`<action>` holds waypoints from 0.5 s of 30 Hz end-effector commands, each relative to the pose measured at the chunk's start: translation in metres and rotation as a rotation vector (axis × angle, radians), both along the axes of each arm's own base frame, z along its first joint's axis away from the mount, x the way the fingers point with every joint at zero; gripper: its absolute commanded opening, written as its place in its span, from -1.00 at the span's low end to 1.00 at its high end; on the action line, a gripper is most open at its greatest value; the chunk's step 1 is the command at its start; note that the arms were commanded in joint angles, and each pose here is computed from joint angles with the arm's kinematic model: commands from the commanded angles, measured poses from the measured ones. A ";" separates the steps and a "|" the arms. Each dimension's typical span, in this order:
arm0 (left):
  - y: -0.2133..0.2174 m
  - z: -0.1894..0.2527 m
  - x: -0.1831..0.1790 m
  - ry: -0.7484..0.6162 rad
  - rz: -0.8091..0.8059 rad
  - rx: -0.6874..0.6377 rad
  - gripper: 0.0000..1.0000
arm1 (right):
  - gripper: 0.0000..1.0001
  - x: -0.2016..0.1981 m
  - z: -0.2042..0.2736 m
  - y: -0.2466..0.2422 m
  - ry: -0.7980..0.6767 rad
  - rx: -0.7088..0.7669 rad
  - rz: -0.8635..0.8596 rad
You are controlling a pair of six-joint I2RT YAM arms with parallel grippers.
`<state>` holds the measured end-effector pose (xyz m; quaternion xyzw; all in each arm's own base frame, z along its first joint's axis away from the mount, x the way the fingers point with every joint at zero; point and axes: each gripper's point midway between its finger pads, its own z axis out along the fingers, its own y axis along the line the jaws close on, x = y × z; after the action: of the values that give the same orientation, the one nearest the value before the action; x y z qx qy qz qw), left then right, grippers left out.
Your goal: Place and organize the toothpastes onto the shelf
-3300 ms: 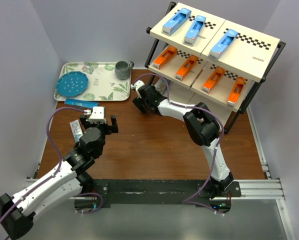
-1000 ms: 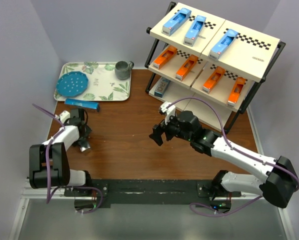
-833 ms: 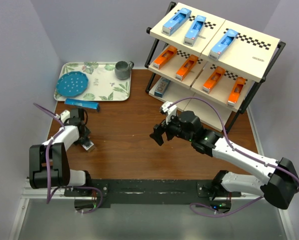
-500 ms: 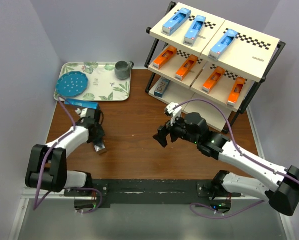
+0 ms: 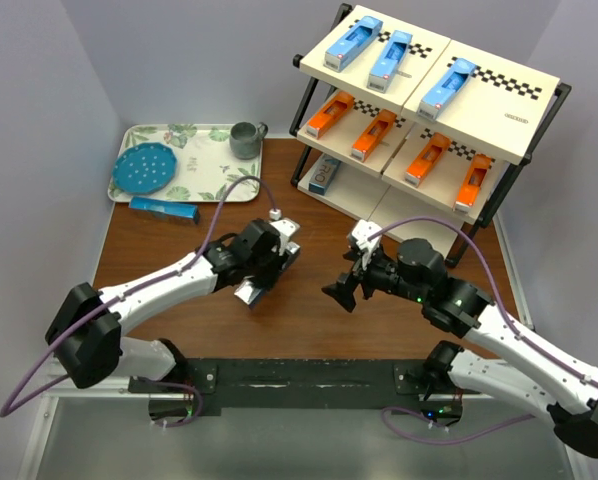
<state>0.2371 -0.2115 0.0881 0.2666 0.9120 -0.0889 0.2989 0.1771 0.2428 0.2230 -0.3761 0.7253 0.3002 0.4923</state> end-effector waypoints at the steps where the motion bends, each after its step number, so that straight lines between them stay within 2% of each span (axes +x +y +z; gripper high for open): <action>1: -0.028 0.040 -0.007 -0.120 -0.318 0.015 -0.32 | 0.97 -0.017 -0.002 -0.007 -0.085 -0.061 0.123; 10: -0.056 0.086 -0.041 -0.263 -0.662 -0.014 -0.21 | 0.97 -0.025 0.004 -0.015 -0.193 -0.130 0.211; 15: -0.067 0.110 -0.059 -0.332 -0.787 -0.077 -0.26 | 0.97 -0.026 0.009 -0.005 -0.228 -0.102 0.264</action>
<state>0.1856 -0.2601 0.1503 0.5464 0.7517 -0.1479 0.3384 0.1543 0.2275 0.2179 -0.4972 0.6628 0.2660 0.4927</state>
